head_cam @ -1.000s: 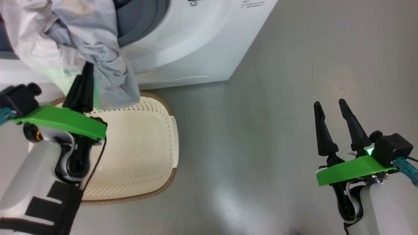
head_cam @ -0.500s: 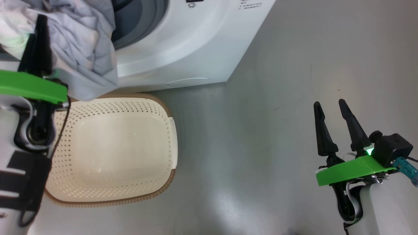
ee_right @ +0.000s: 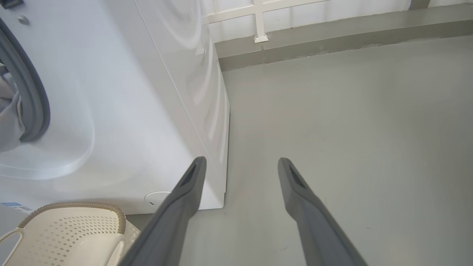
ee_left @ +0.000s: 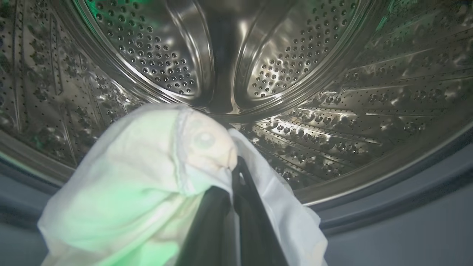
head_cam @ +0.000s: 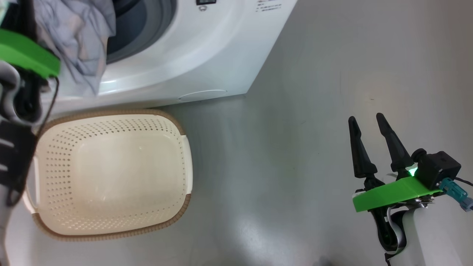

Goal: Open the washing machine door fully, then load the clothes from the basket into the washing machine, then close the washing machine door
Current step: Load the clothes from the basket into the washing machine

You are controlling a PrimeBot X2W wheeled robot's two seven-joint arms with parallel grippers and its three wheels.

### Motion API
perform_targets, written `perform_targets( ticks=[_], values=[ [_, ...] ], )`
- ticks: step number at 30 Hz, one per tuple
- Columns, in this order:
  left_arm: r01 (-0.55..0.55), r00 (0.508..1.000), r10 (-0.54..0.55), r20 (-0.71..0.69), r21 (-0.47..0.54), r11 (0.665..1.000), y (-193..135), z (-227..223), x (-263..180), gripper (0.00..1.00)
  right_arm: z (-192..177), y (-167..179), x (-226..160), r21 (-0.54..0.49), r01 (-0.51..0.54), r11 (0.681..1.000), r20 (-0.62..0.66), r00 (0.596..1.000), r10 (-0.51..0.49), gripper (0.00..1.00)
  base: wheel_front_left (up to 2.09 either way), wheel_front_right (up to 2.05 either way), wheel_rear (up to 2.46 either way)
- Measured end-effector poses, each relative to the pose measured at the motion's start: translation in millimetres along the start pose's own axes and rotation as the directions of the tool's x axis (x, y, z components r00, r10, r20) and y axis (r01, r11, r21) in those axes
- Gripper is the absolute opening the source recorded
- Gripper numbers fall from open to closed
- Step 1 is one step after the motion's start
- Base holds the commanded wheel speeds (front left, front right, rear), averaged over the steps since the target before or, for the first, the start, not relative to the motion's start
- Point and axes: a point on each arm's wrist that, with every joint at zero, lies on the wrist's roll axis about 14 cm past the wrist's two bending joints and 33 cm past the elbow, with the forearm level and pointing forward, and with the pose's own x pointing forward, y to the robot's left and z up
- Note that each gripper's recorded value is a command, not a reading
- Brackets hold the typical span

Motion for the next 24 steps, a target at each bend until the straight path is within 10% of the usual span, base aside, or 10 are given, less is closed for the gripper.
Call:
perform_targets(
  ticks=[15,22,24],
  values=[
    [0.062,0.948,-0.099,0.302,0.131,0.989,-29,102,37,0.00,-3,-11,1,0.008,0.028,1.000,-0.008,1.000,-0.028,1.00,0.00,0.00,0.00],
    [0.027,0.962,-0.063,0.265,0.137,0.990,-20,69,40,0.00,-9,-16,0,0.011,0.043,0.999,-0.023,0.999,-0.043,1.00,0.00,0.00,0.00],
    [0.022,0.980,-0.047,0.191,0.131,0.991,-17,40,39,0.38,-9,-16,0,0.011,0.043,0.999,-0.023,0.999,-0.043,1.00,0.00,0.00,0.00]
  ],
)
